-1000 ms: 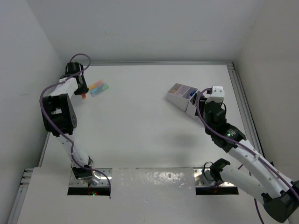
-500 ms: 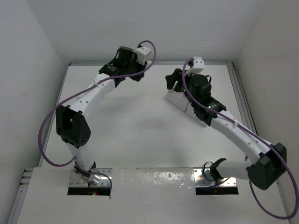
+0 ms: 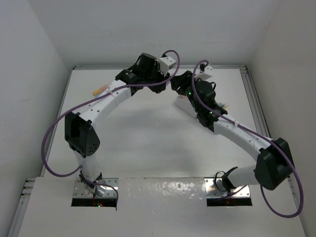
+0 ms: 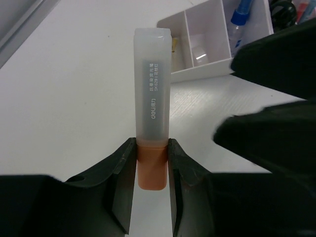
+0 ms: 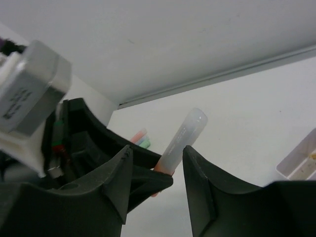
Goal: Sort the stationery into containers
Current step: Place the pen in the storage box.
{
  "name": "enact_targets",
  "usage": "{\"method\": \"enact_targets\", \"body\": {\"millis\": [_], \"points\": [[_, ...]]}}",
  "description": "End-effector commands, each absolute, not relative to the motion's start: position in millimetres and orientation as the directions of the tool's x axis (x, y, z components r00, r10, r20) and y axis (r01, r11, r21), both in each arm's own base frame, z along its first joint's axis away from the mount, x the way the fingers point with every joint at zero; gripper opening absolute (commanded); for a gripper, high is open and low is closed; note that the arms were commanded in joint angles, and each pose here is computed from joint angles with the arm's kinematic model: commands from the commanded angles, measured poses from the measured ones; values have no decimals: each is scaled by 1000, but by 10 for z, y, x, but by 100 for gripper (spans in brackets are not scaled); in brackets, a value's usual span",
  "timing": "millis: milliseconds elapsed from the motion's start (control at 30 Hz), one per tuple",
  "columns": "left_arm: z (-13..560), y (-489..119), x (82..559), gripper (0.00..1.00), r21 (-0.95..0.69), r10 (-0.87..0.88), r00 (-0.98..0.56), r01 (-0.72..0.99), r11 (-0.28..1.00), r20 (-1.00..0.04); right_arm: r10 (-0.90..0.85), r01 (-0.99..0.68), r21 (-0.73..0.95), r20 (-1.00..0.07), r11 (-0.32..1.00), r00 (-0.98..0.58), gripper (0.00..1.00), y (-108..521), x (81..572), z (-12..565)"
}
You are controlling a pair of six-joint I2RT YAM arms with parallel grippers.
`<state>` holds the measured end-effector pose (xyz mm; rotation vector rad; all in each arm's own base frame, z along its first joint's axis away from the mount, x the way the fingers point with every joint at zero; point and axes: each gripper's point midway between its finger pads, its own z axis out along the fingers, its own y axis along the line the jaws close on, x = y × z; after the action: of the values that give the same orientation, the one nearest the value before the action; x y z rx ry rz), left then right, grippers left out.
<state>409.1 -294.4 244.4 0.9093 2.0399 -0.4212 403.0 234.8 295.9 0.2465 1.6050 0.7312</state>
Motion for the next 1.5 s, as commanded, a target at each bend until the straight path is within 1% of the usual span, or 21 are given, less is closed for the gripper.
{"method": "enact_targets", "body": {"millis": [0,100,233,367,633,700,800,867,1000,1067,1167,1233,1300,1333,1367,1400,1433,1467], "points": [[2647,-3141,3975,0,17,429,-339,769,639,-837,682,-202,686,-724,699,-98,44,2209,4092,3137],[2660,-3194,3941,0,-1,420,-341,777,630,-841,714,-184,717,-694,672,-97,43,2189,4118,3075],[2674,-3245,3910,0,-11,416,-340,785,619,-844,711,-174,717,-695,675,-105,44,2205,4162,3000],[2676,-3257,3908,0,-10,414,-336,787,617,-846,730,-138,738,-674,660,-116,44,2160,4198,2906],[2658,-3229,3955,0,6,418,-333,775,631,-845,723,10,724,-688,690,-58,43,1860,4192,2772],[2658,-3251,3944,0,-1,416,-332,783,622,-846,718,10,719,-692,695,-73,46,1878,4222,2745],[2657,-3295,3922,0,-3,419,-326,791,612,-847,725,-43,732,-680,680,-114,47,2034,4263,2722],[2665,-3323,3908,0,0,419,-320,795,606,-850,727,-69,738,-674,671,-130,47,2118,4294,2760],[2670,-3360,3887,0,-1,418,-314,800,600,-852,725,-70,743,-666,666,-175,47,2232,4365,2629],[2687,-3366,3884,0,-1,415,-313,799,601,-854,729,-65,748,-659,660,-188,43,2252,4384,2579],[2709,-3392,3894,0,-3,407,-307,801,599,-860,732,-66,755,-650,652,-203,19,2281,4398,2528],[2688,-3395,3894,0,-5,410,-310,802,598,-858,728,-76,752,-654,655,-204,0,2285,4389,2537],[2660,-3395,3891,0,-9,411,-317,801,599,-855,713,-90,737,-672,670,-198,0,2273,4371,2578],[2646,-3396,3891,7,-11,412,-320,800,600,-853,709,-98,731,-680,675,-189,0,2252,4337,2627],[2627,-3395,3882,36,-12,415,-324,800,599,-850,704,-101,725,-686,681,-183,0,2227,4320,2651],[2610,-3377,3894,50,-17,414,-333,796,605,-848,691,-102,707,-706,699,-157,0,2155,4283,2723],[2608,-3359,3886,81,-27,409,-344,792,610,-845,678,-100,692,-721,715,-141,0,2104,4256,2758],[2611,-3342,3903,87,-33,402,-350,787,616,-846,664,-95,675,-737,732,-121,0,2042,4229,2809]]}}
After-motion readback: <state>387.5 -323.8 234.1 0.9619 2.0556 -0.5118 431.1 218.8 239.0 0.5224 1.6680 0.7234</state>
